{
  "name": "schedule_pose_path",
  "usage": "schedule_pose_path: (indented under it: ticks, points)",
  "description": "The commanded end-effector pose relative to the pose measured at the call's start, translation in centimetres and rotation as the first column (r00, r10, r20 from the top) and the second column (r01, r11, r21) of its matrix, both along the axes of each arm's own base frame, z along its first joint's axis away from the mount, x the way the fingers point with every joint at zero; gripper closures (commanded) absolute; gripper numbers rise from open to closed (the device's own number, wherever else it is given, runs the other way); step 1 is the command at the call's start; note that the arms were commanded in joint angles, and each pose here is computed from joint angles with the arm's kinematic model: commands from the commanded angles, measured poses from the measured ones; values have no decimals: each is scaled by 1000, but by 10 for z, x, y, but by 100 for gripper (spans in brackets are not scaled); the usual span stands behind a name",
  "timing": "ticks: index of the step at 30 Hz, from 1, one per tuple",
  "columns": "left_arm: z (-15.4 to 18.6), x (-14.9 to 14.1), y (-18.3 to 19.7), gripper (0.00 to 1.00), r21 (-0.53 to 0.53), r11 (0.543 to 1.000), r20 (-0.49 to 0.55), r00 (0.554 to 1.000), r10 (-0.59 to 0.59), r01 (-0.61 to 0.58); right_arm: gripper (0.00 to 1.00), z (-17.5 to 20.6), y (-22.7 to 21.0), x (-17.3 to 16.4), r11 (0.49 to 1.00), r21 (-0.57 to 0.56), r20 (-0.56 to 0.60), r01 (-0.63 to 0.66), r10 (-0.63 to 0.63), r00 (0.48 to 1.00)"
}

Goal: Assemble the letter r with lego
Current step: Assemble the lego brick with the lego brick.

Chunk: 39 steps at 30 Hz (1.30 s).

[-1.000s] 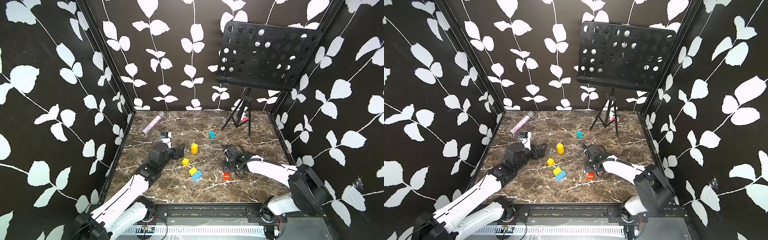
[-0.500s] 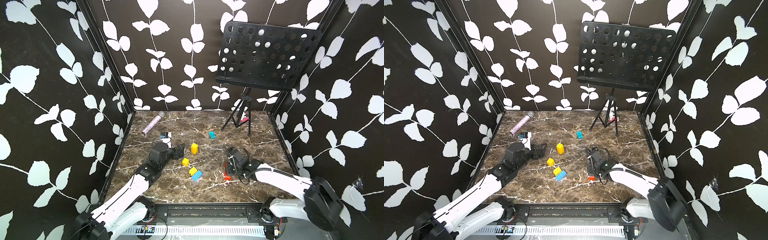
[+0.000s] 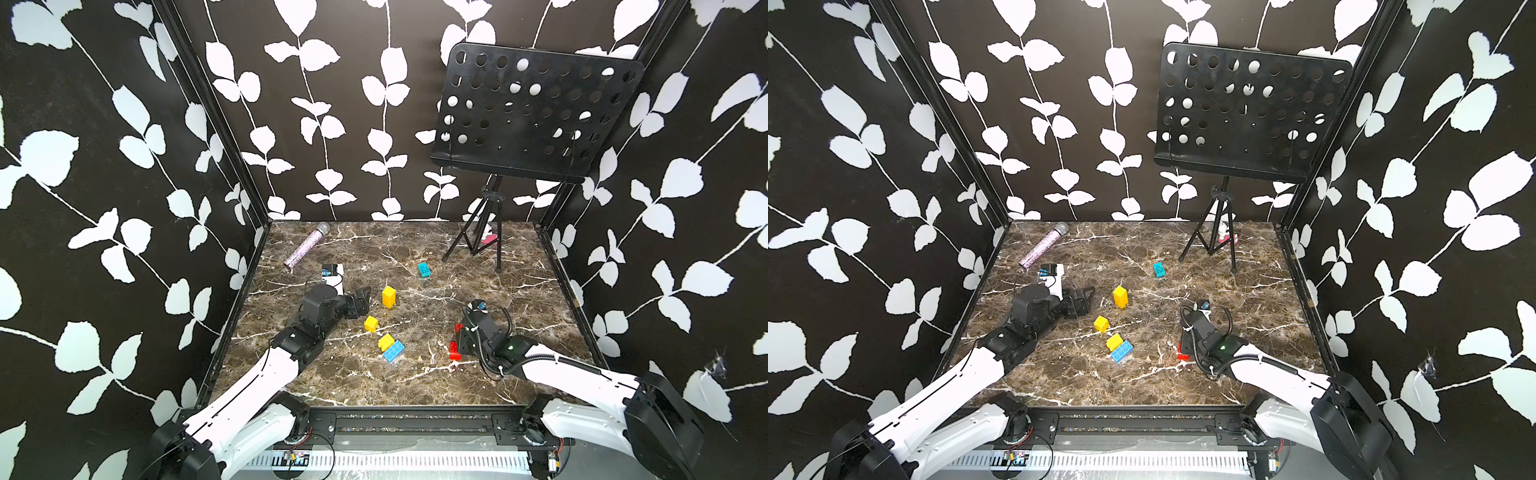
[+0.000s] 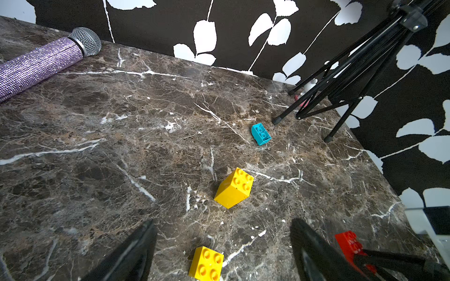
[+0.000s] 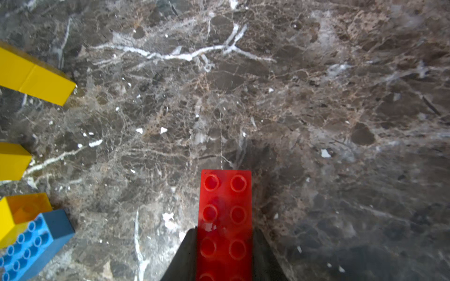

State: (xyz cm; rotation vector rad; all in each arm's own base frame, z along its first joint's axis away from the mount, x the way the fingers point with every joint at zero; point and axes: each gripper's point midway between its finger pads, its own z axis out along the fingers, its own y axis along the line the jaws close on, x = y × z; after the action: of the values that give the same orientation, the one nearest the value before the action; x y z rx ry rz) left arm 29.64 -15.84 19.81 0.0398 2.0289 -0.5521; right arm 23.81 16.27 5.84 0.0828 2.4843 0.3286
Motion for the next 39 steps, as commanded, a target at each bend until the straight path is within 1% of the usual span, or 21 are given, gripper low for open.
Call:
schedule_pose_path:
  ticks: [1,12,29,33,39]
  points:
    - [4,2,1,12,-14,1000,15,1000,4,-3,77,9,6,11,998,49,55,34,-37,998]
    - [0,3,0,12,-9,1000,9,1000,2,-2,77,-5,11,11,999,39,23,23,-24,999]
    - [-6,3,0,12,-2,1000,-3,1000,0,0,77,-9,6,1,999,25,14,26,-27,1000]
    - [-4,3,0,12,-5,1000,1,1000,-1,1,78,-6,6,-1,999,19,19,28,-29,999]
    - [-5,2,0,12,-5,1000,-2,1000,-1,1,78,17,-1,-1,998,15,77,56,-57,995]
